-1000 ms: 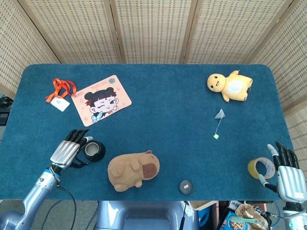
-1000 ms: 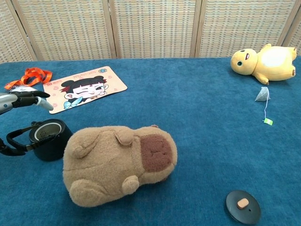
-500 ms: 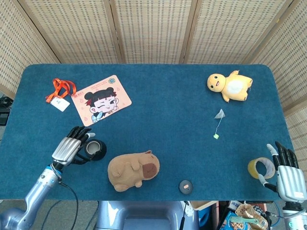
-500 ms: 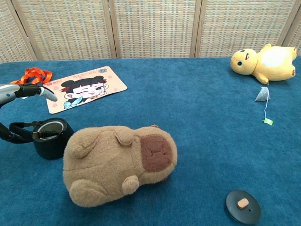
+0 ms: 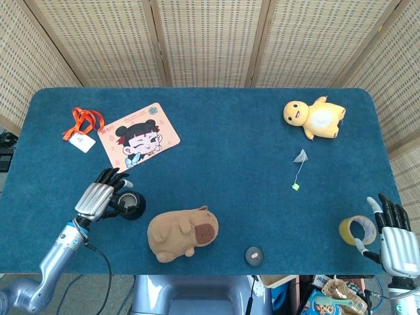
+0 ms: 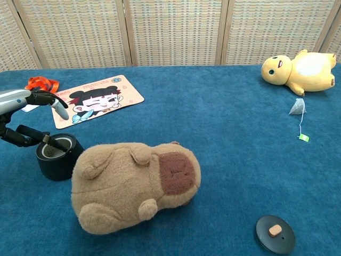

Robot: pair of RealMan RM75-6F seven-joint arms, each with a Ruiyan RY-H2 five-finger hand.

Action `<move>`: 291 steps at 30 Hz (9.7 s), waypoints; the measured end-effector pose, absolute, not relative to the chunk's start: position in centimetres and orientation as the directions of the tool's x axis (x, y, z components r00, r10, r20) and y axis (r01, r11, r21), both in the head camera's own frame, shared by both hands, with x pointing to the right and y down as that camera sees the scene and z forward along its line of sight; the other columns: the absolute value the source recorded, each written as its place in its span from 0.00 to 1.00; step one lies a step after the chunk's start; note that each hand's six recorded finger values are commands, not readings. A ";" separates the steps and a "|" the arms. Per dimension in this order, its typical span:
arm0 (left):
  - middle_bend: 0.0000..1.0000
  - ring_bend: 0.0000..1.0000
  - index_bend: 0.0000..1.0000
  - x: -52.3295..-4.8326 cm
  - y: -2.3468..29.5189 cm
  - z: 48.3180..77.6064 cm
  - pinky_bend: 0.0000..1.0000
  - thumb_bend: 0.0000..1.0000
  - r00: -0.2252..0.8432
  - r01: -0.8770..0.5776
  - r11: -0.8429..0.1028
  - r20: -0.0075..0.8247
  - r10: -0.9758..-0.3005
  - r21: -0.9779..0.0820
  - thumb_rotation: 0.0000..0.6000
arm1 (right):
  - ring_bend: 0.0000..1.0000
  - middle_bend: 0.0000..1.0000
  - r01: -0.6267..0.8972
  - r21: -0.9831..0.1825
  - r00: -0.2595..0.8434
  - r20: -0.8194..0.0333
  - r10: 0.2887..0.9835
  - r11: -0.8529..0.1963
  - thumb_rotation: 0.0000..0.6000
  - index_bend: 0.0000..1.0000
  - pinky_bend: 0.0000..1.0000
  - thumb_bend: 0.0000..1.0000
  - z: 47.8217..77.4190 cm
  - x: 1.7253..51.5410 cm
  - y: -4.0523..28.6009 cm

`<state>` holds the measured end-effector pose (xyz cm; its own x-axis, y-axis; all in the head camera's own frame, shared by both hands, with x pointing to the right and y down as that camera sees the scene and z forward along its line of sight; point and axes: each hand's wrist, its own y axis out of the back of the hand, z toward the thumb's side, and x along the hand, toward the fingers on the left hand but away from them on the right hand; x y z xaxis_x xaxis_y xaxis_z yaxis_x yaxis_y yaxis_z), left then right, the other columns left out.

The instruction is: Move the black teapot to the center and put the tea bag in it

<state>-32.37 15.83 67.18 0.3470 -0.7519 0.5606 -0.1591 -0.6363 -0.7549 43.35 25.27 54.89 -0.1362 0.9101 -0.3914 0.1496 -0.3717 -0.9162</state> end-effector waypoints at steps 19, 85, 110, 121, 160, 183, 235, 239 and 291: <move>0.32 0.17 0.76 -31.7 15.4 67.9 0.00 0.47 0.336 -0.222 -0.649 0.568 -0.752 -0.728 1.00 | 0.00 0.02 0.146 -0.915 -0.146 -0.395 0.907 -0.375 1.00 0.00 0.02 0.38 54.9 43.4 25.2; 0.38 0.22 0.78 -20.2 1.1 62.9 0.00 0.47 0.584 -0.136 -0.428 0.277 -0.763 -0.893 1.00 | 0.00 0.02 0.145 -0.908 -0.122 -0.410 0.904 -0.393 1.00 0.00 0.02 0.38 54.8 42.4 25.5; 0.38 0.22 0.78 -5.0 0.1 64.2 0.00 0.47 0.692 -0.107 -0.464 0.269 -0.670 -0.879 1.00 | 0.00 0.03 0.149 -0.901 -0.123 -0.426 0.896 -0.408 1.00 0.00 0.02 0.38 54.8 42.1 25.9; 0.38 0.22 0.78 -1.1 1.3 65.2 0.00 0.47 0.709 -0.094 -0.479 0.279 -0.647 -0.873 1.00 | 0.00 0.03 0.143 -0.901 -0.137 -0.427 0.894 -0.409 1.00 0.00 0.02 0.38 54.4 42.5 26.2; 0.34 0.20 0.75 2.1 5.2 68.8 0.00 0.48 0.755 0.013 -0.459 0.310 -0.577 -0.888 1.00 | 0.00 0.03 0.144 -0.897 -0.176 -0.438 0.882 -0.417 1.00 0.00 0.02 0.38 54.3 43.2 27.1; 0.25 0.14 0.55 1.8 5.5 68.9 0.00 0.47 0.755 0.044 -0.449 0.324 -0.570 -0.892 1.00 | 0.00 0.03 0.144 -0.896 -0.180 -0.442 0.879 -0.421 1.00 0.00 0.02 0.38 54.3 43.2 27.2; 0.00 0.00 0.10 -0.5 3.1 70.3 0.00 0.47 0.660 0.073 -0.460 0.389 -0.643 -0.885 1.00 | 0.00 0.03 0.144 -0.889 -0.197 -0.456 0.868 -0.434 1.00 0.00 0.03 0.38 54.5 43.6 27.4; 0.00 0.00 0.02 -0.4 3.0 70.3 0.00 0.46 0.653 0.077 -0.466 0.397 -0.645 -0.882 1.00 | 0.00 0.03 0.144 -0.889 -0.200 -0.457 0.867 -0.435 1.00 0.00 0.03 0.38 54.6 43.6 27.4; 0.00 0.00 0.09 -33.0 12.4 58.1 0.00 0.48 0.381 -0.092 -0.389 0.328 -0.864 -0.917 1.00 | 0.00 0.11 0.146 -0.895 0.044 -0.419 0.907 -0.421 1.00 0.05 0.07 0.38 55.7 39.4 21.1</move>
